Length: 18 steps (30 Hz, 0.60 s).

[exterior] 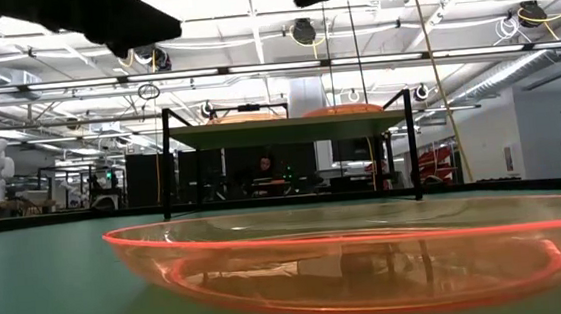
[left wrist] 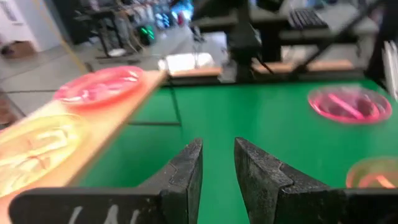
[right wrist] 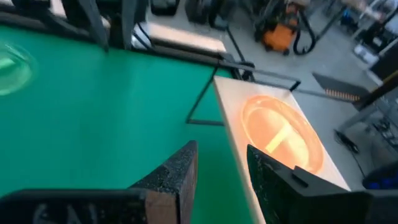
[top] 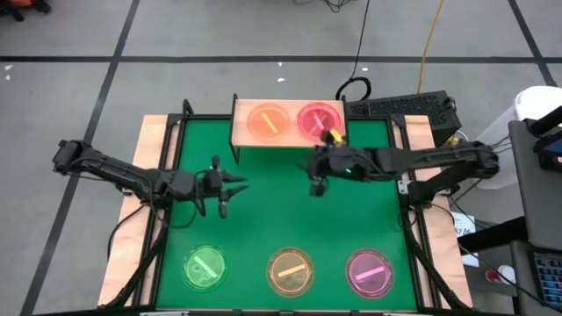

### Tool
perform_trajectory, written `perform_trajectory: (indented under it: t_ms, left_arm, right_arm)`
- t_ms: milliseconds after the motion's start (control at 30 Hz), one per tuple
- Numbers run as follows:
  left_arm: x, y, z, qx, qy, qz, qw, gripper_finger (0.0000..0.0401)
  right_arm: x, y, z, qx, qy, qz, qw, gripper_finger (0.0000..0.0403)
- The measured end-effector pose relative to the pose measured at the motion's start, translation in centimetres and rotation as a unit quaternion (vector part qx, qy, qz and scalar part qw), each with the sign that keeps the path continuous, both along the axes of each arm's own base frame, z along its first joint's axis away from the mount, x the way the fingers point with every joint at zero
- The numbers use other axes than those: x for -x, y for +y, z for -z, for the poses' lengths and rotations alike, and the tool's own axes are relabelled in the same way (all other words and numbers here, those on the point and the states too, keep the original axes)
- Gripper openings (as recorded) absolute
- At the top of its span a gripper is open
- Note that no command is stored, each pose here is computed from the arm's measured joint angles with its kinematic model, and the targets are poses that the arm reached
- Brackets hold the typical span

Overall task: Place and stack plates onto a shelf
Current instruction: Stack the orange plate on top of the orange plate on the shelf

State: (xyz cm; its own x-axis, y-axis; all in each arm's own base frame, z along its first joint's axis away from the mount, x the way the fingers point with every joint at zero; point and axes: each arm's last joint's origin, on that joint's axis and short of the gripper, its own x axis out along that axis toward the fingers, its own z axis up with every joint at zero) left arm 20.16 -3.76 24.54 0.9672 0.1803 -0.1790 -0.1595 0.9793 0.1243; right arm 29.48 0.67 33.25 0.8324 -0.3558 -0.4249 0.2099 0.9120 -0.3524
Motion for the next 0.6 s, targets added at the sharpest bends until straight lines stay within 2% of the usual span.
perform_trajectory:
  t_ms: [200, 333, 600]
  left_arm:
    - [-3.1, -2.3, 0.4, -0.062, 0.079, 0.043, 0.994, 0.0099]
    - [-5.0, -3.7, 1.8, -0.082, 0.118, 0.084, 0.986, 0.0099]
    - [-6.8, -5.9, 5.9, -0.023, 0.191, 0.168, 0.967, 0.0099]
  right_arm:
    - [3.8, 1.9, 2.8, -0.002, -0.105, -0.019, 0.994, 0.0121]
    - [6.3, 2.7, 4.7, -0.004, -0.187, -0.046, 0.981, 0.0121]
    - [10.0, 3.3, 6.6, -0.020, -0.270, -0.076, 0.960, 0.0121]
